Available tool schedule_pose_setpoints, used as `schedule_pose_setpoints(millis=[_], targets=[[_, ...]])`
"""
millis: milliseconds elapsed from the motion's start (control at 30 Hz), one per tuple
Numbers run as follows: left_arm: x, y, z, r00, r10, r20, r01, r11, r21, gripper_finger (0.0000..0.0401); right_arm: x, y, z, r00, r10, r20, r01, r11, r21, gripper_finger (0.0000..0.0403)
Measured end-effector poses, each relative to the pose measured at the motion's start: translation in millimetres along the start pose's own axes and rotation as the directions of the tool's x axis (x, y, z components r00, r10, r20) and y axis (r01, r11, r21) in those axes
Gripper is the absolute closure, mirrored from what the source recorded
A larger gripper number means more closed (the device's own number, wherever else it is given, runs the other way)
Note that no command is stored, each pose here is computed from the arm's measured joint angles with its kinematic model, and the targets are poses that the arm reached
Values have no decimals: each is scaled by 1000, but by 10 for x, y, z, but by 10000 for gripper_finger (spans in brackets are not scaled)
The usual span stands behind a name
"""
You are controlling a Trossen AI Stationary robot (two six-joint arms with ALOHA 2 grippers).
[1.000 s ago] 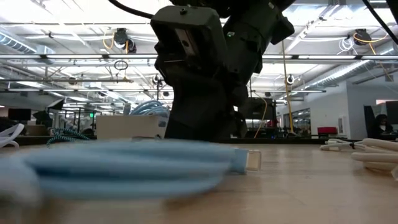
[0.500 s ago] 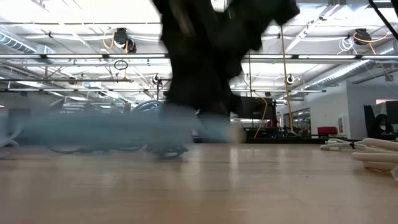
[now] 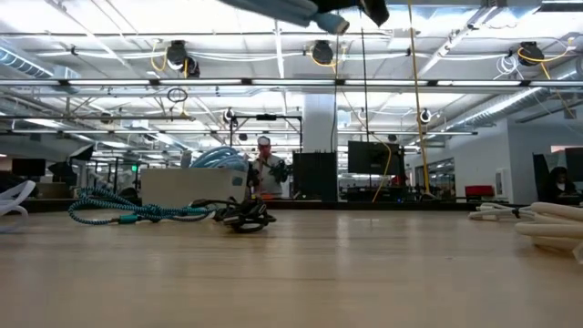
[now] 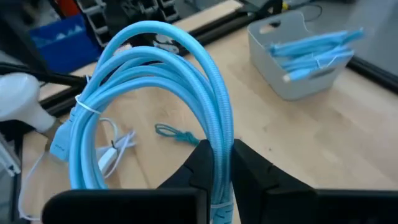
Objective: Pick & Place USB Port
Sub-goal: Put the blue HDMI cable into the gray bin
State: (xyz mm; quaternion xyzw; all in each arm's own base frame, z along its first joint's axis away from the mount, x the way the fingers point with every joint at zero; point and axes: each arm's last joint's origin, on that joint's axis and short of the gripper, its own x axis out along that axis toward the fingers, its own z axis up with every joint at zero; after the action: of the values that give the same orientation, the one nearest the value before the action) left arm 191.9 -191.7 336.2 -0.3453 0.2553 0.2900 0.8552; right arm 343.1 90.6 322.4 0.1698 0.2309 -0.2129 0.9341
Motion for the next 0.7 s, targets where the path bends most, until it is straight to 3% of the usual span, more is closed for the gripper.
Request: schedule_pose_setpoints(millis=[167, 367, 500, 700], targets=[[366, 10, 92, 979, -197, 52, 202, 967, -154, 167, -97, -35, 60, 1000, 4, 14, -4, 999, -40, 377], [529, 339, 377, 934, -311, 177, 348, 904, -249, 167, -92, -63, 17, 999, -22, -24, 19, 991, -130, 377], [599, 501, 589, 909, -368, 196, 409, 880, -243, 166, -78, -68, 33, 1000, -6, -28, 1, 985, -171, 377], [745, 526, 872, 874, -461, 151, 482, 862, -157, 166, -44, -65, 111, 997, 73, -15, -74, 987, -142, 377]])
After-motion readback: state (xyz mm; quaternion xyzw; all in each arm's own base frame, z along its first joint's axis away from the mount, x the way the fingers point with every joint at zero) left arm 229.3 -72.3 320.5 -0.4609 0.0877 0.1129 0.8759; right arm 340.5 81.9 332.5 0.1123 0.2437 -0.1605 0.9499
